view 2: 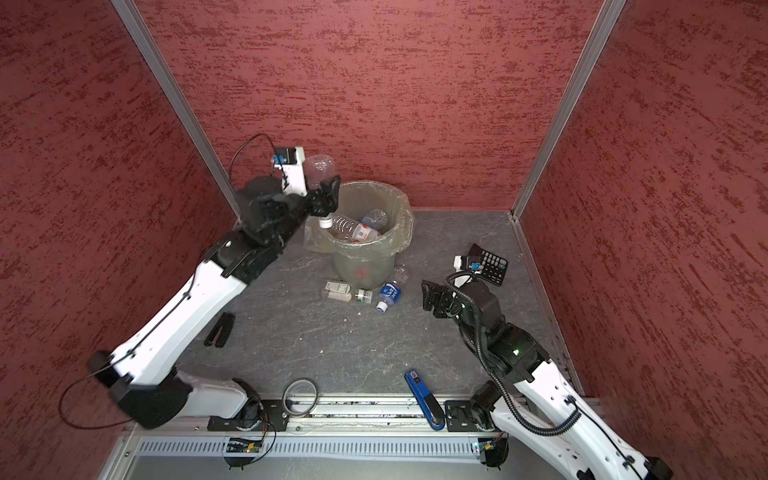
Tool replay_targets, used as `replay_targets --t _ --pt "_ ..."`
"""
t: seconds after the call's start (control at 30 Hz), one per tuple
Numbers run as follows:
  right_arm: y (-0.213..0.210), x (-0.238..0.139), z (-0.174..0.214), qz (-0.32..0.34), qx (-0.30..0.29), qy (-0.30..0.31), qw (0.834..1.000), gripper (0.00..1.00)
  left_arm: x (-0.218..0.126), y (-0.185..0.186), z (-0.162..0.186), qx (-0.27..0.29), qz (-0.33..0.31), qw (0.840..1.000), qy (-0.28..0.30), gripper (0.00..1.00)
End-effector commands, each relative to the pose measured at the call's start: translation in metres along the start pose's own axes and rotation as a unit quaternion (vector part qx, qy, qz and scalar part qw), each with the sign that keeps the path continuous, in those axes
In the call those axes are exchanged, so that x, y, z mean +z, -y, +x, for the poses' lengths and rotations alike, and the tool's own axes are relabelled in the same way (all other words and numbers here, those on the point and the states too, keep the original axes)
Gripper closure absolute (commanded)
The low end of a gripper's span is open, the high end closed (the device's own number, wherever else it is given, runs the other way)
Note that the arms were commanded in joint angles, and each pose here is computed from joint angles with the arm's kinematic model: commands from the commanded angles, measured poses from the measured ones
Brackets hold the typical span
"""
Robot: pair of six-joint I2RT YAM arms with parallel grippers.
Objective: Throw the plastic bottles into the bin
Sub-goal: 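Open the left gripper to drop the Pocari bottle into the bin, then withdraw the left gripper while the right gripper reaches toward the small blue-labelled bottle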
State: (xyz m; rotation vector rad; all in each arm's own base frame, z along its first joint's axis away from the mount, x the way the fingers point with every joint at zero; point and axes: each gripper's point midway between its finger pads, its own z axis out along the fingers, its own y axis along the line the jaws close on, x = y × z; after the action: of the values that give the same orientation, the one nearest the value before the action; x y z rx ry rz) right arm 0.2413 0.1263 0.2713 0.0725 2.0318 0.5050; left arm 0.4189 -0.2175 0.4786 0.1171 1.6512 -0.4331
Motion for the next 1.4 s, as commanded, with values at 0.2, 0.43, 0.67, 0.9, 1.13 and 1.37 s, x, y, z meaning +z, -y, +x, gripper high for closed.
replay_targets --t 0.2,0.43,0.67,0.9,1.13,1.37 --pt "0.008 -0.016 -0.008 0.012 0.011 0.017 1.000 0.08 0.016 0.006 0.004 -0.043 0.059 0.997 -0.035 0.00" --pt "0.005 -0.004 -0.003 0.012 0.008 0.007 1.000 0.08 -0.016 0.009 -0.005 -0.032 0.055 0.998 -0.023 0.00" --pt "0.000 0.012 0.001 0.012 0.015 -0.008 1.000 0.06 -0.041 0.001 0.017 -0.040 0.042 0.997 -0.041 0.01" --pt "-0.009 0.026 0.006 -0.002 0.029 -0.020 0.999 0.05 -0.073 -0.014 0.044 -0.051 0.027 0.997 -0.051 0.01" --pt "-0.013 0.040 0.011 -0.002 0.041 -0.030 0.999 0.01 -0.105 -0.030 0.083 -0.061 0.008 0.995 -0.081 0.01" --pt "-0.019 0.050 0.013 -0.011 0.039 -0.036 0.999 0.01 -0.131 -0.049 0.128 -0.065 -0.012 0.991 -0.113 0.01"
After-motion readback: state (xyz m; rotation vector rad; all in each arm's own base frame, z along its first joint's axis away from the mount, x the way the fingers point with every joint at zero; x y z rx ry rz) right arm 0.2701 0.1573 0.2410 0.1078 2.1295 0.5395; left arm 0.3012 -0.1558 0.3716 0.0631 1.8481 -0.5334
